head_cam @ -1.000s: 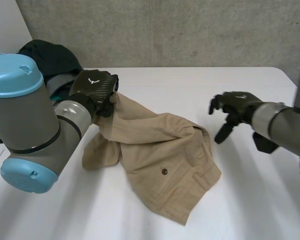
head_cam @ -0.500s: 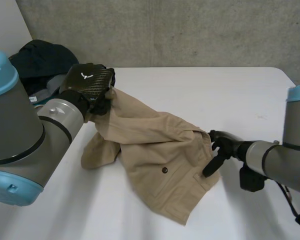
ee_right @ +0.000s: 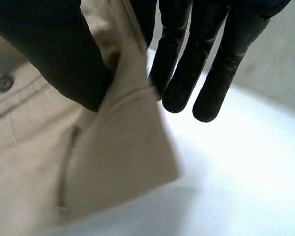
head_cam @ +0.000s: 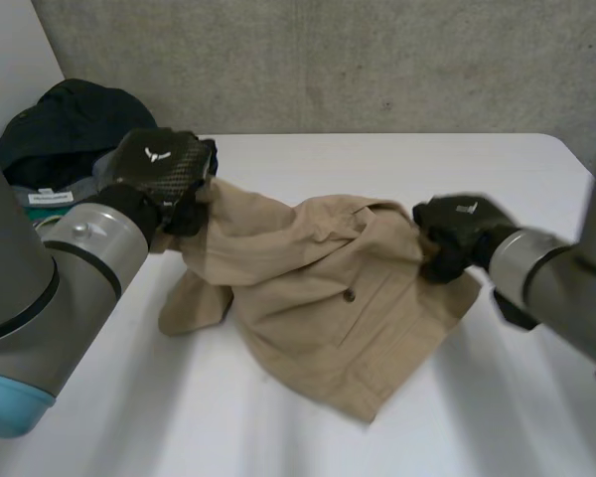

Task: Fold the laundry.

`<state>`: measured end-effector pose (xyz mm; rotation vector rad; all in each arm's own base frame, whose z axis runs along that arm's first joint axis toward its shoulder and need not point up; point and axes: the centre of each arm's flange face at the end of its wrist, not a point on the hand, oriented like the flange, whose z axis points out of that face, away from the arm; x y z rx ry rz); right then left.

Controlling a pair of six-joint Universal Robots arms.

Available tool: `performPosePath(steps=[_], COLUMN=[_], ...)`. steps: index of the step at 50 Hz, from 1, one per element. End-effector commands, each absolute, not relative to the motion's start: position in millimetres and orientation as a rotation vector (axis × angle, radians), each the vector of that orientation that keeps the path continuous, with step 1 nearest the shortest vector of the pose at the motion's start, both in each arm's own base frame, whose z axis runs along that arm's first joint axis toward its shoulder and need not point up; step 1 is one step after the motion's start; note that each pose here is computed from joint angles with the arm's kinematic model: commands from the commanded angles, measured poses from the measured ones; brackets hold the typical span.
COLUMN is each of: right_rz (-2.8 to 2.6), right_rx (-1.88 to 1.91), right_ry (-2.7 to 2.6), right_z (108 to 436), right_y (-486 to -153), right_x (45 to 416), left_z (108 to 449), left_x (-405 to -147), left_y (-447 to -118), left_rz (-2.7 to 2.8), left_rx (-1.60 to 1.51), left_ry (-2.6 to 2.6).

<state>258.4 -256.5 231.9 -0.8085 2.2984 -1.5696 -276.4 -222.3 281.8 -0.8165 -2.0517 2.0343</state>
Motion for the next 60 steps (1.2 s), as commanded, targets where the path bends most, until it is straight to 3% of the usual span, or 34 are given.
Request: performPosePath(steps=[1,8,13,18,19,22,25,27,31,35,44,47,51,60], right_rz=[-1.775,-1.731,-1.946,-2.755,-2.839,-3.093,-3.198,-3.199,-3.113,-2.975,-2.410,-2.285,-2.215,-2.035], right_rx=[-1.305,-1.365,-1.343,-0.892,-0.828,-0.637,-0.596,-0.613,-0.727,-0.888,-1.349,-1.413,-1.399,-1.317], right_ry=[2.243,2.246,2.196,1.683,1.595,1.283,1.169,1.181,1.286,1.468,1.991,2.080,2.127,2.248], right_z=[279,261,270,361,373,413,432,431,409,365,205,173,162,155], right_y=[-231,-249,-280,-334,-336,-335,-328,-327,-318,-308,-283,-277,-269,-259], right_x=[242,260,287,313,314,315,312,312,318,317,305,301,297,288], left_z=[260,234,249,331,359,388,422,420,389,342,213,179,167,195], left_x=[-262,-278,-301,-318,-317,-312,-312,-311,-307,-302,-292,-287,-281,-266], left_y=[-227,-253,-299,-349,-356,-362,-349,-348,-346,-341,-308,-295,-281,-256], left_rz=[1.895,1.820,1.999,2.494,2.642,2.803,2.906,2.898,2.819,2.686,2.278,2.139,2.024,1.958], left_rx=[-0.847,-0.893,-0.852,-0.744,-0.686,-0.596,-0.483,-0.492,-0.559,-0.629,-0.818,-0.884,-0.929,-0.944], left_ry=[-2.208,-2.215,-2.070,-1.611,-1.441,-1.221,-0.971,-0.994,-1.167,-1.383,-1.867,-2.005,-2.107,-2.166])
